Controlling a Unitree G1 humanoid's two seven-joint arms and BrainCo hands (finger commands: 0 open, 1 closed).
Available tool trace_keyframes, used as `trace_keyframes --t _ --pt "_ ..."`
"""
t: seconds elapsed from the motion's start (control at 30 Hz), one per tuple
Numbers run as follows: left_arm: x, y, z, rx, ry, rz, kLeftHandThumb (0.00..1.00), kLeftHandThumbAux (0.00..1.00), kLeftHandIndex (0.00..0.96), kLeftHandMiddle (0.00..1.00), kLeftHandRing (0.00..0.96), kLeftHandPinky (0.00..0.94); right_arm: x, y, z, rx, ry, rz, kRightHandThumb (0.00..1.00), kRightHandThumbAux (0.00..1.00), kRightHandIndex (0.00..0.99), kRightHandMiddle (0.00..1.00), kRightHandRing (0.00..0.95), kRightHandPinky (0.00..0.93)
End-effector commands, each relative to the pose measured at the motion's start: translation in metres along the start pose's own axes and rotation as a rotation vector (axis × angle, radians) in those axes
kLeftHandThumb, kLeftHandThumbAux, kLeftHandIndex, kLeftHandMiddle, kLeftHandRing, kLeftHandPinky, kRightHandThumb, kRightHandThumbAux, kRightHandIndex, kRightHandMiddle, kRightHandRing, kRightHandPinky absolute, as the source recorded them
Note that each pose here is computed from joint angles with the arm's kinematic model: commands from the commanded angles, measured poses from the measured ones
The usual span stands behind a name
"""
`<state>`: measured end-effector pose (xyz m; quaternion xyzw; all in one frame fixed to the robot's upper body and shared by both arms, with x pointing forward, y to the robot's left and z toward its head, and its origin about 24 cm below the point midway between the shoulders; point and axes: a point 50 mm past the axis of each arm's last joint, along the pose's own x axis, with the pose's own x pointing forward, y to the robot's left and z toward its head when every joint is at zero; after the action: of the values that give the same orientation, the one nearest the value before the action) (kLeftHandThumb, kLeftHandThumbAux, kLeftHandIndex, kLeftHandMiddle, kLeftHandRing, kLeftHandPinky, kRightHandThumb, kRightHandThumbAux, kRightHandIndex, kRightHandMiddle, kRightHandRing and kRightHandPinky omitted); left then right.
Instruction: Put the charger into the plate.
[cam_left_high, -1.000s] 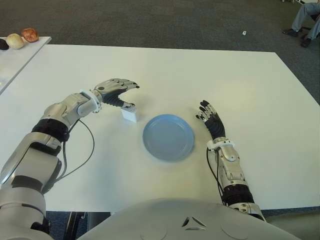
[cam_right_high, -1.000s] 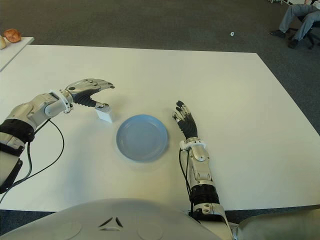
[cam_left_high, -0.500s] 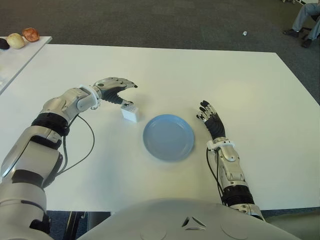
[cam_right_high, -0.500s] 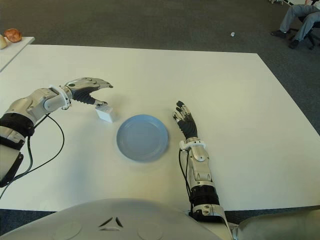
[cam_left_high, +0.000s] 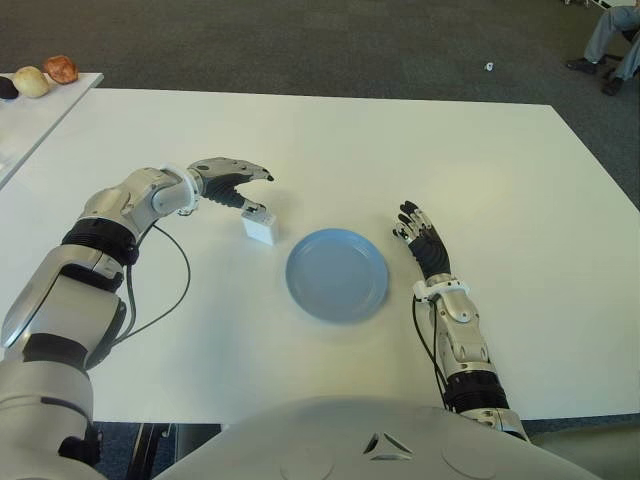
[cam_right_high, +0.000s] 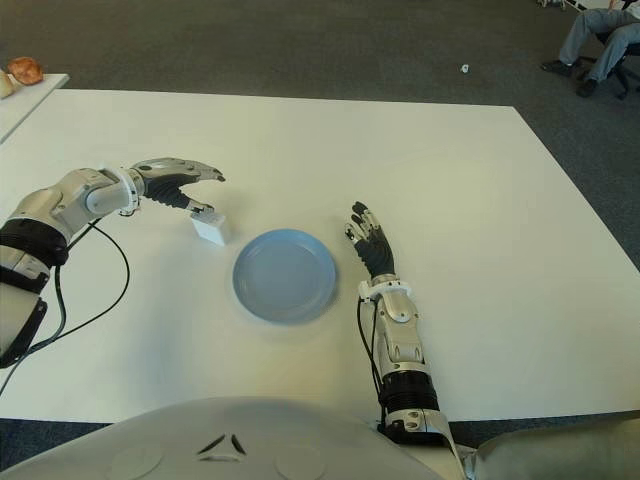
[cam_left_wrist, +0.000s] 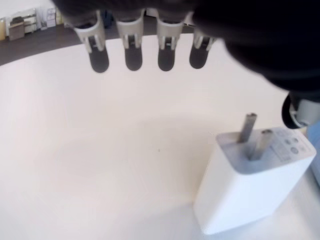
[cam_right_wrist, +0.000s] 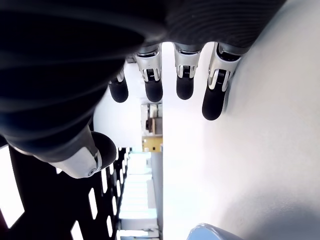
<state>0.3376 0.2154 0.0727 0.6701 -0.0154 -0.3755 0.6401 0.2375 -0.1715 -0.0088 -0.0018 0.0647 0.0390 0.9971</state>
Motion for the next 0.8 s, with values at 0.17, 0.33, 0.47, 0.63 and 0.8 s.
trace_keyframes --t 0.17,0.33,0.47,0.63,0.8 --pt "0.0018 0.0045 0.0051 0.018 -0.014 -0.069 0.468 0.228 0.008 0.027 0.029 0.092 -0.0034 0.0001 -0.0095 0.01 0.058 0.004 0.0 0.587 0.0 0.0 0.0 0.0" --pt "0.0009 0.0058 0.005 0.013 -0.009 -0.075 0.475 0.233 0.004 0.023 0.024 0.079 -0.0033 0.0 -0.0099 0.007 0.063 0.006 0.0 0.585 0.0 0.0 0.0 0.0" --pt "0.001 0.0058 0.0053 0.009 -0.006 -0.073 0.477 0.248 0.01 0.022 0.021 0.07 -0.0031 -0.0007 -0.0108 0.005 0.066 0.006 0.0 0.584 0.0 0.0 0.0 0.0" --pt "0.0003 0.006 0.0055 0.012 -0.007 -0.068 0.468 0.239 0.012 0.024 0.023 0.08 -0.0031 -0.0007 -0.0109 0.003 0.065 0.007 0.0 0.583 0.0 0.0 0.0 0.0" --pt "-0.0007 0.0067 0.0062 0.017 -0.012 -0.065 0.459 0.235 0.013 0.025 0.024 0.083 -0.0031 -0.0007 -0.0109 0.001 0.065 0.008 0.0 0.583 0.0 0.0 0.0 0.0"
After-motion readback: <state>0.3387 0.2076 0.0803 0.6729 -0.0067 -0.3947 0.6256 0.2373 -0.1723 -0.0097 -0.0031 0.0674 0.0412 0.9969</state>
